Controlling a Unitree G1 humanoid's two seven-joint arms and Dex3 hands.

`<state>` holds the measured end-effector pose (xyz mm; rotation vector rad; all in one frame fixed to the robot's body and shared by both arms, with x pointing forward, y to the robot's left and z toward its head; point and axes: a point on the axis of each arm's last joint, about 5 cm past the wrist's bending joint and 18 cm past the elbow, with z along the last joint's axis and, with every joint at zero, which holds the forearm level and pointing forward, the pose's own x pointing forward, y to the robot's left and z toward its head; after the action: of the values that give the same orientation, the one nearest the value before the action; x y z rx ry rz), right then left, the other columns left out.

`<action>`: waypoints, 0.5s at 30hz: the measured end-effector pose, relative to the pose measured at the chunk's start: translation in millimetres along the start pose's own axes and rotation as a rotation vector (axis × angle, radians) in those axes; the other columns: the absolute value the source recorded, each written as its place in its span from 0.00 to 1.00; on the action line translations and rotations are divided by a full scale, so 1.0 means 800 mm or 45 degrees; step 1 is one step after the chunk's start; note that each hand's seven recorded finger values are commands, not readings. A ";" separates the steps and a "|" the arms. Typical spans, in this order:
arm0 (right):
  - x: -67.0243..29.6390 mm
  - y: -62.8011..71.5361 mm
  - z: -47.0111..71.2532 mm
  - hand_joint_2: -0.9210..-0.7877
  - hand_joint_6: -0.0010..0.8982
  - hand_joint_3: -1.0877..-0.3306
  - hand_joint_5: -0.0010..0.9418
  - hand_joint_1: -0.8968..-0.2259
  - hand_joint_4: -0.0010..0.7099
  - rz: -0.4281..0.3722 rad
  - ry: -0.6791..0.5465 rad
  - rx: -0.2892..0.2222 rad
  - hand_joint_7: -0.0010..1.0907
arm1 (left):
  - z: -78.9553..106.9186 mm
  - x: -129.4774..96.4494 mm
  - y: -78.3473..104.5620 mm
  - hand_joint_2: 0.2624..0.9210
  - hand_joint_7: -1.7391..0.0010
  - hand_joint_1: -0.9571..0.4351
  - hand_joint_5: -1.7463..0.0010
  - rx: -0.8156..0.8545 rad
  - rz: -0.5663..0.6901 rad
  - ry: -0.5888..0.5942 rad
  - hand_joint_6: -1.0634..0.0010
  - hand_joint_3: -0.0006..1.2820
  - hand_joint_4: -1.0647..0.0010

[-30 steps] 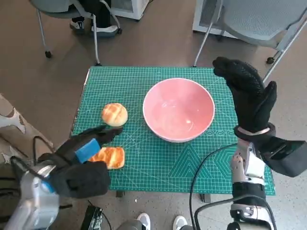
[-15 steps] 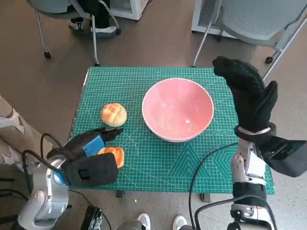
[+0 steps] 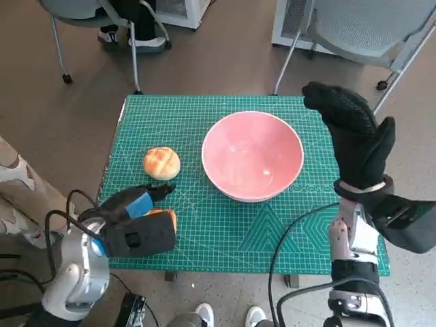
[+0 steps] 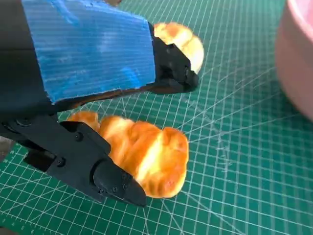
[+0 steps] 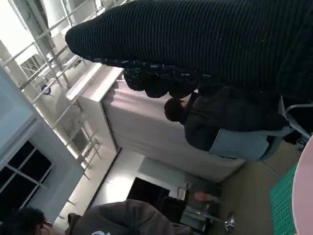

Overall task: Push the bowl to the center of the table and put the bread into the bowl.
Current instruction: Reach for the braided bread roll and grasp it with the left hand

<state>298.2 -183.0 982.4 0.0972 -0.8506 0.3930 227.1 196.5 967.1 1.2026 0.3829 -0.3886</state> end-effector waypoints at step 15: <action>0.000 0.000 0.003 0.00 0.06 0.44 0.00 0.40 0.31 0.001 -0.008 -0.003 0.51 | -0.001 0.007 -0.004 0.73 0.97 0.70 0.83 0.028 -0.021 0.064 0.36 0.05 0.31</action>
<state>296.6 -183.8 983.4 0.0955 -0.8575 0.3928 230.2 195.5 961.4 1.2334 0.4332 -0.3780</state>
